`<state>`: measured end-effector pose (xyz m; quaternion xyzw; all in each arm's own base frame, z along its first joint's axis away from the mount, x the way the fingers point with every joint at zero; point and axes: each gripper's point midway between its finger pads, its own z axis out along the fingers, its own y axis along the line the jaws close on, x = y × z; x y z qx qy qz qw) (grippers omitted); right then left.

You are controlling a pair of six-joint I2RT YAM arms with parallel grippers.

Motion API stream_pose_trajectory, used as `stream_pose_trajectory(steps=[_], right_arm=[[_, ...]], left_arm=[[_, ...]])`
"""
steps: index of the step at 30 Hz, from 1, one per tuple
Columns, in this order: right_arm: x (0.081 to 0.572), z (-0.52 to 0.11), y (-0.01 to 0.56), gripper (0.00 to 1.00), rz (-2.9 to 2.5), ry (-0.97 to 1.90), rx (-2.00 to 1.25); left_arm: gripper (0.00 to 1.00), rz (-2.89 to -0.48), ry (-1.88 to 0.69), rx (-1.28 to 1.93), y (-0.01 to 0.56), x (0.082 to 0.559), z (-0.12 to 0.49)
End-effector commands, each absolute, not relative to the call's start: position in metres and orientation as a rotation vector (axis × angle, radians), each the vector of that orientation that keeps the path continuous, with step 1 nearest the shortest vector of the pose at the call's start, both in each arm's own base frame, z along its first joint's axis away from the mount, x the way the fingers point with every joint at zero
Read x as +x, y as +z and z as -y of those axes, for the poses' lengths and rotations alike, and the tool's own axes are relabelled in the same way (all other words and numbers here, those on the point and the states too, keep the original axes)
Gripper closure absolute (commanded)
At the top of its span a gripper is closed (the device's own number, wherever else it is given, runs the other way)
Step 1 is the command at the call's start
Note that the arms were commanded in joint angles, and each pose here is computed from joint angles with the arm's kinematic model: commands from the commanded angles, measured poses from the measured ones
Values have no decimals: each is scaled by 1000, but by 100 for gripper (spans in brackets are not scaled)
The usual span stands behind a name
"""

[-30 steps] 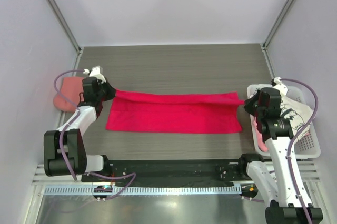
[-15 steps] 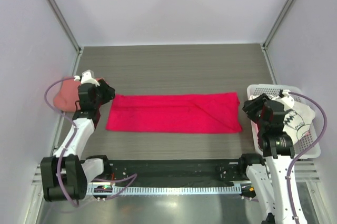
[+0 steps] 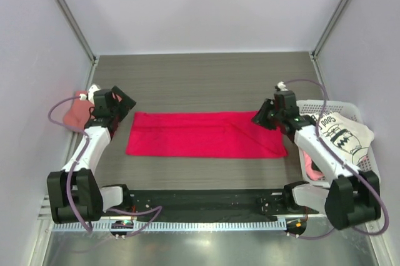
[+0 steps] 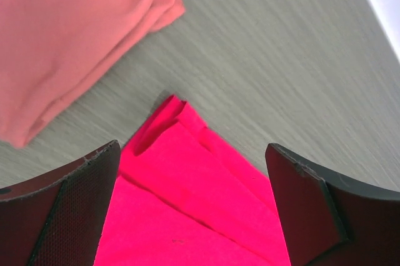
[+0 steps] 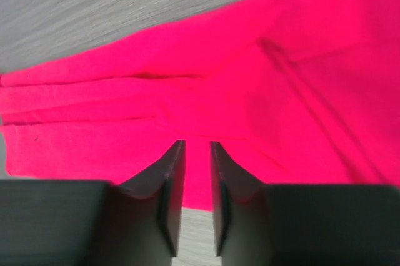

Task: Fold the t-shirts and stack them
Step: Fold the tshirt

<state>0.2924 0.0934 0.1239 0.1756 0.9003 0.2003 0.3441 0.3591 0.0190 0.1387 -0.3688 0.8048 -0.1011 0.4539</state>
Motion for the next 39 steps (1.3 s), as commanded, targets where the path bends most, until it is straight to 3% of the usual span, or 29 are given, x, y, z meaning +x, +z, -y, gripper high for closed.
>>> stream_pose_trajectory(steps=[1, 4, 9, 19, 29, 37, 39], right_arm=[[328, -138, 153, 74, -2256, 575, 298], [349, -152, 142, 88, -2295, 519, 279], [380, -170, 118, 94, -2367, 455, 212], [380, -191, 60, 95, -2523, 391, 117], [300, -214, 28, 97, -2645, 441, -32], [275, -186, 73, 92, -2495, 428, 29], [284, -168, 79, 89, -2464, 332, 87]], left_arm=[[2, -2015, -303, -1014, 130, 360, -13], [5, -2053, -350, -1019, 122, 362, -2], [7, -2103, -378, -923, 121, 363, 33], [7, -2204, -535, -636, 143, 368, 145], [7, -2290, -581, -330, 140, 399, 253], [9, -2340, -709, -94, 127, 400, 332], [16, -2326, -791, -18, 126, 389, 354]])
